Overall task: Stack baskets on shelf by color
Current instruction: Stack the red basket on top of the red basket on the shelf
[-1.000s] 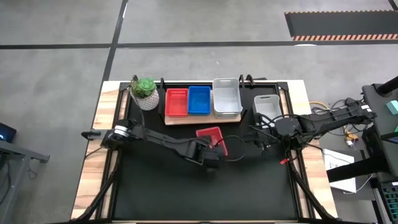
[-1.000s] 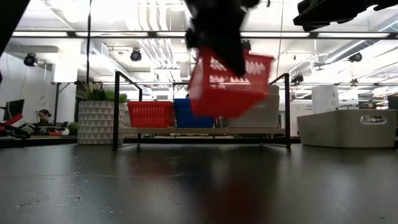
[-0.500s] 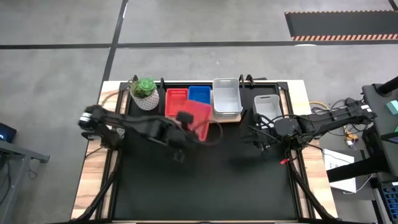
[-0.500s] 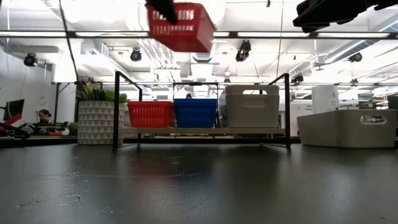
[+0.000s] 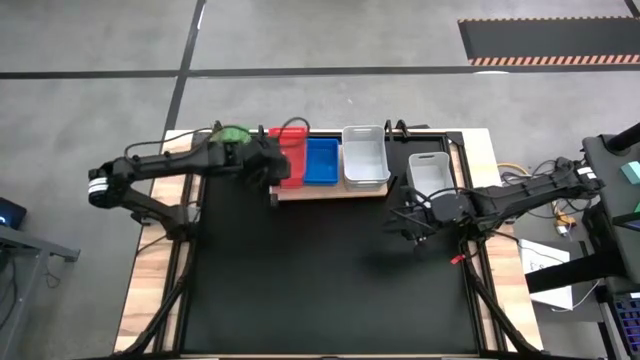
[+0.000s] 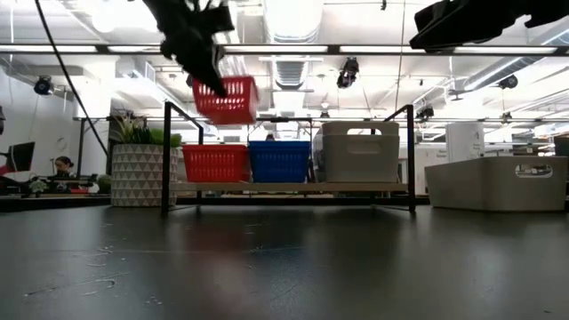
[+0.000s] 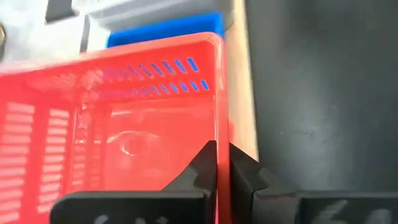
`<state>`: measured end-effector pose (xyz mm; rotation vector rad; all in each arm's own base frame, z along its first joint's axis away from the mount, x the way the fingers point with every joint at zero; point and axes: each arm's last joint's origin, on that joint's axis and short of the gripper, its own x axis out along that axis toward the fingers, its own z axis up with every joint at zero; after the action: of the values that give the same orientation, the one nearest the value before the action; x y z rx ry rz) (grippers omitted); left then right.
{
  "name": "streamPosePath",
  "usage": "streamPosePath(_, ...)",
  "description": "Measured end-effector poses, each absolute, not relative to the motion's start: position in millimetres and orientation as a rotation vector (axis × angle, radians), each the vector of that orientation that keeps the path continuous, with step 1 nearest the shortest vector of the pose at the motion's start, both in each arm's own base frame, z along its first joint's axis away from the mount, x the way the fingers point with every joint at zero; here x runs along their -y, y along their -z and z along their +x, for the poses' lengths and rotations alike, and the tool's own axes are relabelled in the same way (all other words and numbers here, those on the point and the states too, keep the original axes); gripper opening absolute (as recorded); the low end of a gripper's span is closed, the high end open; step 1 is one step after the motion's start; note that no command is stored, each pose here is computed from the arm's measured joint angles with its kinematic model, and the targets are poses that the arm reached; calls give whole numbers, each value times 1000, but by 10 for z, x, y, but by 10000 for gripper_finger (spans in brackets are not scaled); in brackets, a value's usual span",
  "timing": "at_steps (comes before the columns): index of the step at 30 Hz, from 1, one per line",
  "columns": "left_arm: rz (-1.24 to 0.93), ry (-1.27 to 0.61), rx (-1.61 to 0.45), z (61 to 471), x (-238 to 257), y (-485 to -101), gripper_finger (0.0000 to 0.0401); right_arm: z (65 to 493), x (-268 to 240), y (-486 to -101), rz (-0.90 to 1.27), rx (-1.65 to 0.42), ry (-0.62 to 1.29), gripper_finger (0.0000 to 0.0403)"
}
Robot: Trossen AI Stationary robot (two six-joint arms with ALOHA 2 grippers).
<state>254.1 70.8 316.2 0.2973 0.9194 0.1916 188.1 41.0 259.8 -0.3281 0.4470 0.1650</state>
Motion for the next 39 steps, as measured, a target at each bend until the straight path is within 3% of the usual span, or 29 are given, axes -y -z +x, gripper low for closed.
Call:
streamPosePath(14,251,-222,-990,2567,-977,-2945,0,1934,-423,-2534,-323,-481,-166,59)
streamPosePath(39,228,-212,-1019,2618,-993,-2861,0,1926,-421,-2501,-288,-497,-158,59)
